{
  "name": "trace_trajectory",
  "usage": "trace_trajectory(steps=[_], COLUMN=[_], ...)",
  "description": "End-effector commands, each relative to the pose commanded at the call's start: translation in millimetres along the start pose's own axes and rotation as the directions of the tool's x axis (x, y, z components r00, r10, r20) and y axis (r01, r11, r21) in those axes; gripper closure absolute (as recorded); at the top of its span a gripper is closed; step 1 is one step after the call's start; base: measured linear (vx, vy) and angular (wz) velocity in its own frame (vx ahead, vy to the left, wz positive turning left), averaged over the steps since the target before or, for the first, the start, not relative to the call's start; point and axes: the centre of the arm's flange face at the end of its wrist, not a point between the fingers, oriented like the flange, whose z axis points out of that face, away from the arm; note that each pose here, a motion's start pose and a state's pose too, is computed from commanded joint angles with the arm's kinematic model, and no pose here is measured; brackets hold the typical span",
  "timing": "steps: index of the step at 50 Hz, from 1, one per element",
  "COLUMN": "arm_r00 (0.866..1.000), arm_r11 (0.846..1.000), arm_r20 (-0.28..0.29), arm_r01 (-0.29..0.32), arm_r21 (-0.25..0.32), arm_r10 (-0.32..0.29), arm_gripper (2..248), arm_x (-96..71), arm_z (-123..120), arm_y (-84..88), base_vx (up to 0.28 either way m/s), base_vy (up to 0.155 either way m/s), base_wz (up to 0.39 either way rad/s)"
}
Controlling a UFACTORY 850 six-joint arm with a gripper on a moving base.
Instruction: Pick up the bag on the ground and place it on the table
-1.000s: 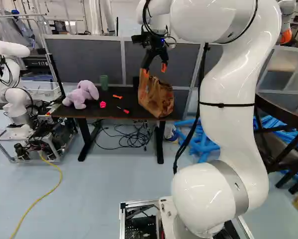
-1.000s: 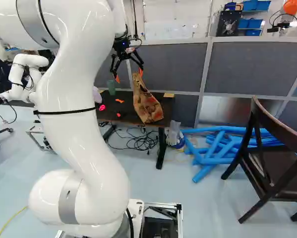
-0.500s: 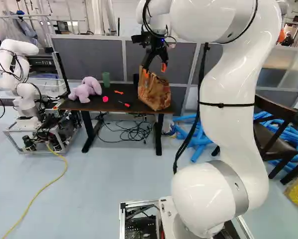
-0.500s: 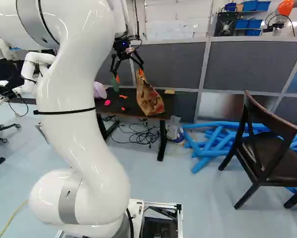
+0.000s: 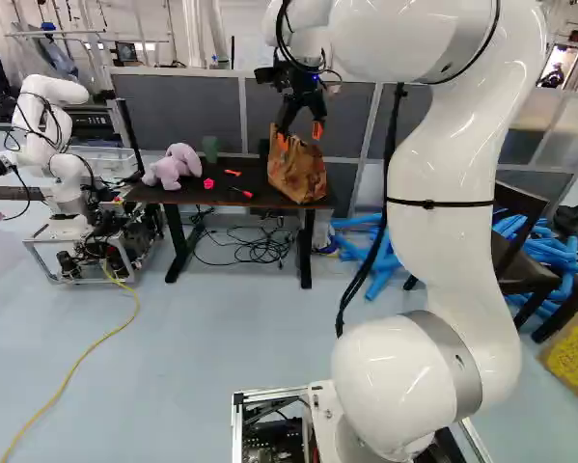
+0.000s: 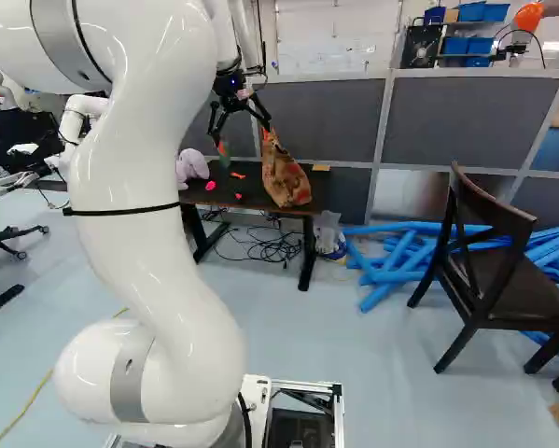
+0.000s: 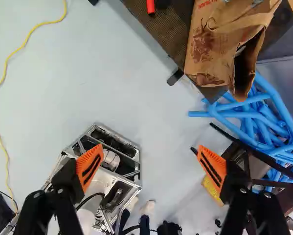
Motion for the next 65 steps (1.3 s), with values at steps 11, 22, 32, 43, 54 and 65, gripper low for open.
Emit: trace_trajectory(steps=[11,22,32,43,54,65], arm_r00=[1.0,1.0,1.0,1.0,0.999,0.998], arm_r11=[1.0,1.0,1.0,1.0,1.0,0.999], arm_r20=[0.0,0.0,-0.003,-0.013,-0.03,-0.054], arm_r01=[0.0,0.0,-0.002,-0.007,-0.016,-0.029], arm_r21=[0.0,0.0,-0.001,-0.006,-0.013,-0.023], arm_r10=[0.0,0.0,0.002,0.007,0.015,0.028], arm_gripper=[3,3,3,3,3,3], arm_x=[0.0,0.0,-0.4,-1.6,-3.8,-7.0], arm_z=[0,0,1,4,9,16], arm_y=[0.0,0.0,-0.1,-0.4,-1.0,-1.9], base_vx=[0.008,0.0,0.0,0.0,0.0,0.0], base_vy=[0.0,0.0,0.0,0.0,0.0,0.0], base_wz=[-0.001,0.0,0.0,0.0,0.0,0.0])
